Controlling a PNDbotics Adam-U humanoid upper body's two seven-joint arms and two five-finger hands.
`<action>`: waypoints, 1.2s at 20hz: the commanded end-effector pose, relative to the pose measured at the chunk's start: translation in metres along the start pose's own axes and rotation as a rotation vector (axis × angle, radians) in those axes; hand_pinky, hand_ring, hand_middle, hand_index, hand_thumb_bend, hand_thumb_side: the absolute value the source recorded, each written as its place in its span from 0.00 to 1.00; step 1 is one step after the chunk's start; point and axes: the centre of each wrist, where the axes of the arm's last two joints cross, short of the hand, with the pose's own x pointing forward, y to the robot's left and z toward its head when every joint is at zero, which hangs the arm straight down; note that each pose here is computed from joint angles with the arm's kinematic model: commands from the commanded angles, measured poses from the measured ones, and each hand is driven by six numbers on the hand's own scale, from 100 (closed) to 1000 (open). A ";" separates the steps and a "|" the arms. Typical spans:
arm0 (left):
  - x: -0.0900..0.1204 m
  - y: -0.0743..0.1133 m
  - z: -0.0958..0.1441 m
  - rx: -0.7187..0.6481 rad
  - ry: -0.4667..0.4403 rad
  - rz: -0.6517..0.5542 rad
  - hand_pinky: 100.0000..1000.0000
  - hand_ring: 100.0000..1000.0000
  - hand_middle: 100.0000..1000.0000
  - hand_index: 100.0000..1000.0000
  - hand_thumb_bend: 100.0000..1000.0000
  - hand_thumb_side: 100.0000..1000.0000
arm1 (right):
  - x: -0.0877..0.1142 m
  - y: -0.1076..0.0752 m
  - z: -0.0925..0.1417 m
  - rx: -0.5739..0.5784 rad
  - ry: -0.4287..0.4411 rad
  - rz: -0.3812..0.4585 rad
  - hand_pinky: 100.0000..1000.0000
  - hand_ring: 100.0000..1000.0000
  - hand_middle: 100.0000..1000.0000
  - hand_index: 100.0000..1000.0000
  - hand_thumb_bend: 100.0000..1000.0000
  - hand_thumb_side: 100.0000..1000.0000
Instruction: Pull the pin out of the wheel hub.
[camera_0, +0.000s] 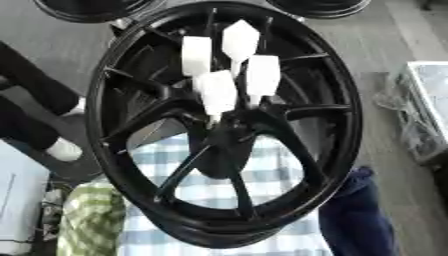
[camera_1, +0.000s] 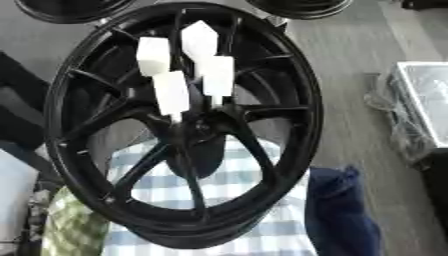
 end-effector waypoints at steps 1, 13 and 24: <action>0.012 0.005 -0.005 -0.009 -0.039 -0.026 0.78 0.72 0.63 0.67 0.06 0.91 | 0.018 -0.006 -0.004 0.069 -0.037 0.074 0.84 0.72 0.68 0.83 0.26 0.31; 0.009 0.002 -0.003 -0.033 -0.025 -0.031 0.78 0.72 0.63 0.67 0.06 0.91 | 0.048 0.035 -0.045 0.467 -0.040 0.183 0.82 0.71 0.63 0.80 0.36 0.46; 0.009 0.003 -0.002 -0.036 -0.022 -0.032 0.78 0.72 0.63 0.67 0.06 0.91 | 0.053 0.059 -0.071 0.595 -0.068 0.266 0.83 0.75 0.66 0.81 0.49 0.48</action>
